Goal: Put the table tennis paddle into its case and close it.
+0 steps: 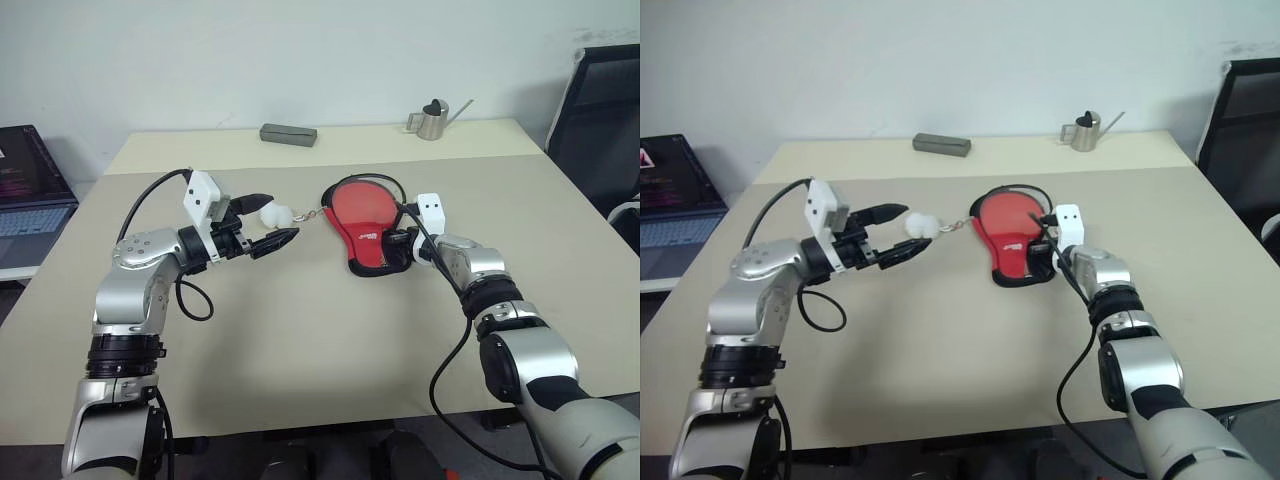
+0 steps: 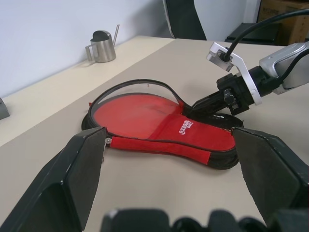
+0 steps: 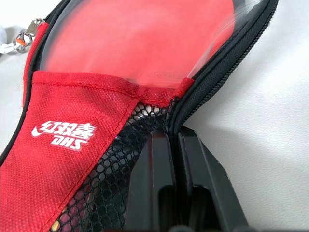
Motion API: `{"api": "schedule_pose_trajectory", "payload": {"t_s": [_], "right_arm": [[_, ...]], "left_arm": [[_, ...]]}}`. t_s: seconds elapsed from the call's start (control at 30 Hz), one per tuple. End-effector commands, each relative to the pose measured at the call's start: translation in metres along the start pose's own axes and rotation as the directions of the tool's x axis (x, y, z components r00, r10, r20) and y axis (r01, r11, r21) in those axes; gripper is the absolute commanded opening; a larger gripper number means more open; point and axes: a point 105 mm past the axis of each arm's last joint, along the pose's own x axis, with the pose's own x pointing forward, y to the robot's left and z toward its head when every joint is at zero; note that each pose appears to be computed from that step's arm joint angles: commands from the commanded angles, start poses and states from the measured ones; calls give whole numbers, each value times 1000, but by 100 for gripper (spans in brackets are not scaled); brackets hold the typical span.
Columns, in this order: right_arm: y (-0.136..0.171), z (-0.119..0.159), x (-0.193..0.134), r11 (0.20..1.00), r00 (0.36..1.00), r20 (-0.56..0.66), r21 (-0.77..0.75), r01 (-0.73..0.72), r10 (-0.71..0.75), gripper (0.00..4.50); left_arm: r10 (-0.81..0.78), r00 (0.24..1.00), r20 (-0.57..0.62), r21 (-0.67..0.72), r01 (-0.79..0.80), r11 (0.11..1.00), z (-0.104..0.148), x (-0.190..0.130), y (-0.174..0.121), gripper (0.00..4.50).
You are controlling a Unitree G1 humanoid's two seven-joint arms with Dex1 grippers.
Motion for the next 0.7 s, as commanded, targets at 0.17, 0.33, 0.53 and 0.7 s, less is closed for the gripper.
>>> {"api": "schedule_pose_trajectory", "payload": {"t_s": [0.17, 0.33, 0.53, 0.7], "right_arm": [[6, 4, -1, 999, 1000, -17, 51, 10, -9, 3], [18, 17, -5, 998, 1000, 0, 66, -17, 17, 3], [28, 20, -15, 996, 999, -6, 71, -48, 49, 3], [32, 19, -24, 995, 998, -12, 75, -59, 60, 3]], "left_arm": [[-13, 999, -30, 17, 14, 1000, 5, -28, 1, 450], [-34, 998, -60, 4, 34, 999, 3, -38, -2, 450], [-90, 993, -78, -38, 87, 995, 1, -45, -14, 450], [-119, 989, -93, -74, 112, 991, -1, -51, -21, 450]]}}
